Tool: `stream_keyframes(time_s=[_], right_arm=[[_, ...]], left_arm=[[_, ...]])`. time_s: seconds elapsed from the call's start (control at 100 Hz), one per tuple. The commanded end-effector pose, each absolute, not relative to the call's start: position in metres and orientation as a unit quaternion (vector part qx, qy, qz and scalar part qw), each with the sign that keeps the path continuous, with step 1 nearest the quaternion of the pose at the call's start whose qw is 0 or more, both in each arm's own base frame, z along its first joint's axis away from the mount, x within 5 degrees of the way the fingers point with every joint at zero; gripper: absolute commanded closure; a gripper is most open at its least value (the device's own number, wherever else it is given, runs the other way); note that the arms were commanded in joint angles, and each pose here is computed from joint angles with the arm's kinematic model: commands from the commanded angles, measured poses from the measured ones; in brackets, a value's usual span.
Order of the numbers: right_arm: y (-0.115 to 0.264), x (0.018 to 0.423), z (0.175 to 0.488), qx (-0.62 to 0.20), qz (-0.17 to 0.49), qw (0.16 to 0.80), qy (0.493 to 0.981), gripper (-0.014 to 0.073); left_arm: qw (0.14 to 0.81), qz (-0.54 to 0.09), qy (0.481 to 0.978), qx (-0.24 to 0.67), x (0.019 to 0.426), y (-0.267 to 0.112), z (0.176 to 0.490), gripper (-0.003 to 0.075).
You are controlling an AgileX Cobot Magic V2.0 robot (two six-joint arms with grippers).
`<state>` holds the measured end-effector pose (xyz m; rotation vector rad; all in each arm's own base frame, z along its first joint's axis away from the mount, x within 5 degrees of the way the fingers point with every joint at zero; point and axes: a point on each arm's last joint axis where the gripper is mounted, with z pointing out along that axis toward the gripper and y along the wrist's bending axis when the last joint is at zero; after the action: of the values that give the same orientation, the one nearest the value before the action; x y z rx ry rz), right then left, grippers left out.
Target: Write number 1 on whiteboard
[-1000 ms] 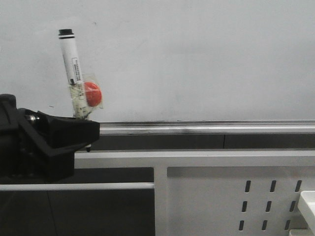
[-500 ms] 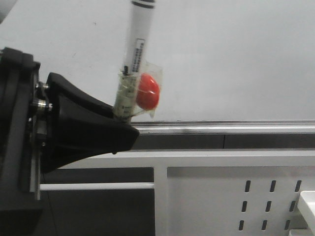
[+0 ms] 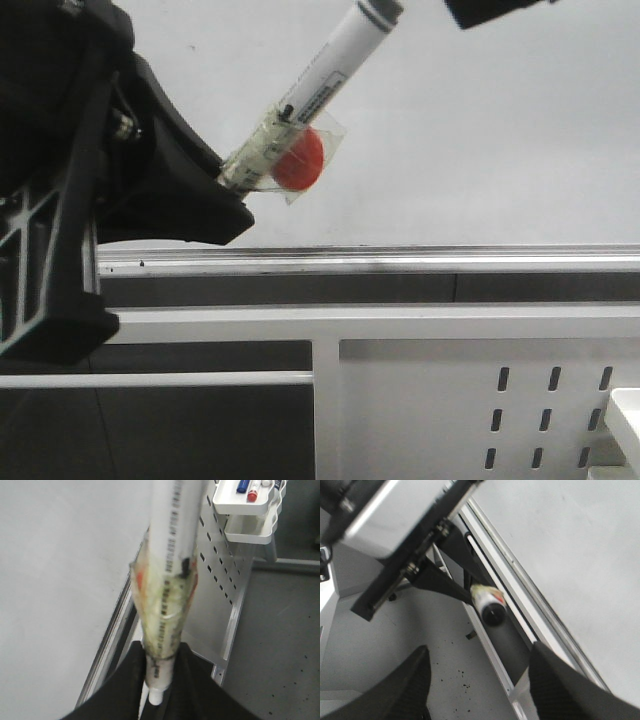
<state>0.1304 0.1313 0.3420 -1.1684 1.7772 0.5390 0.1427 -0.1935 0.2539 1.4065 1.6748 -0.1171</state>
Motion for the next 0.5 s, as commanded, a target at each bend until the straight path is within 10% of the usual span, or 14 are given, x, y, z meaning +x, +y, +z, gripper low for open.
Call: stream_keyframes(time_s=[0.0, 0.49], right_arm=[[0.140, 0.137, 0.359, -0.465, 0.225, 0.493, 0.701, 0.0206], [0.169, 0.165, 0.338, -0.469, 0.207, 0.483, 0.710, 0.0214]], left_arm=[[0.490, -0.069, 0.664, 0.561, 0.142, -0.200, 0.273, 0.0740], [0.493, -0.067, 0.658, 0.565, 0.142, -0.200, 0.274, 0.0740]])
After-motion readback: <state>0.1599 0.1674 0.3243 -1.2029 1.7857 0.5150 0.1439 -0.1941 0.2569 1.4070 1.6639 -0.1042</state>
